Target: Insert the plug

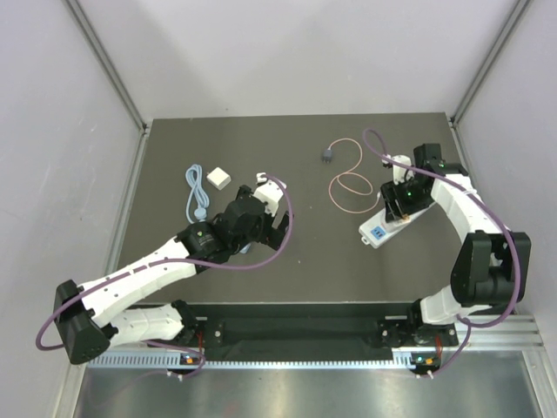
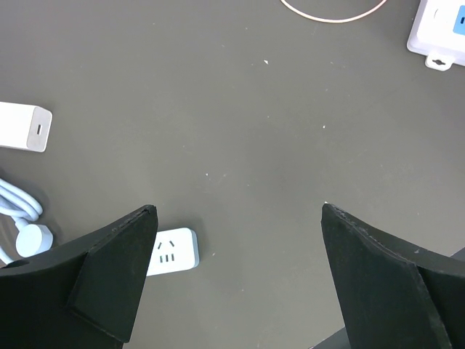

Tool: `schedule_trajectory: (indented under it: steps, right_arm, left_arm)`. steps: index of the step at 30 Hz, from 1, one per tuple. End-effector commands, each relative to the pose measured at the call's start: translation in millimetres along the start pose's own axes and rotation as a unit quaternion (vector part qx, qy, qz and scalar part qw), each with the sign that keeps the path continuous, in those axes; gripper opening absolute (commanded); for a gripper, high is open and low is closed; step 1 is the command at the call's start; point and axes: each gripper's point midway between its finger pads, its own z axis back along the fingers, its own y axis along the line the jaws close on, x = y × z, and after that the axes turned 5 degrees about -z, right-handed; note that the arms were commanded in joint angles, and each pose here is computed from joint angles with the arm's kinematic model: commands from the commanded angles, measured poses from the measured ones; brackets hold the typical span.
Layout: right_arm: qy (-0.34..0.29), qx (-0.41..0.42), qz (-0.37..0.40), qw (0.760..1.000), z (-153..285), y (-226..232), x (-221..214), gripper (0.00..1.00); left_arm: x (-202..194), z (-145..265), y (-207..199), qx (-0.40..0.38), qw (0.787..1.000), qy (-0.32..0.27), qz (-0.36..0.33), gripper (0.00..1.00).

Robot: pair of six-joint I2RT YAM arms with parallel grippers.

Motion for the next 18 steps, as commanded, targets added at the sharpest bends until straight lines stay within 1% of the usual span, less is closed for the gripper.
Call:
schedule_trajectory:
  steps: [1, 5, 9, 14, 16, 18]
  right_arm:
    - [-0.028, 0.009, 0.027, 0.999, 2.1, 1.0, 21.5, 0.00]
    - [-0.016, 0.014, 0.032, 0.999, -4.9, -0.5, 20.4, 0.00]
    - [-0.002, -0.001, 0.033, 0.999, -5.5, -6.1, 17.8, 0.00]
    - [0.007, -0.001, 0.047, 0.999, -6.5, -3.7, 12.2, 0.00]
    - [0.016, -0.006, 0.046, 0.999, -5.3, -5.1, 9.0, 0.00]
    - [0.014, -0.002, 0.044, 0.999, -3.1, -2.4, 9.9, 0.00]
  left_arm:
    - [8.2, 4.7, 5.3, 0.009, 1.000, -0.019, 0.002, 0.99]
    - [8.5, 5.0, 5.4, 0.009, 1.000, -0.020, 0.003, 0.99]
    - [8.8, 5.5, 7.0, 0.013, 1.000, -0.021, 0.002, 0.99]
    - [9.1, 6.5, 7.9, 0.014, 1.000, -0.023, 0.001, 0.99]
    - [8.8, 6.6, 8.3, 0.015, 1.000, -0.023, 0.001, 0.99]
    - [8.1, 6.3, 8.5, 0.016, 1.000, -0.021, 0.001, 0.99]
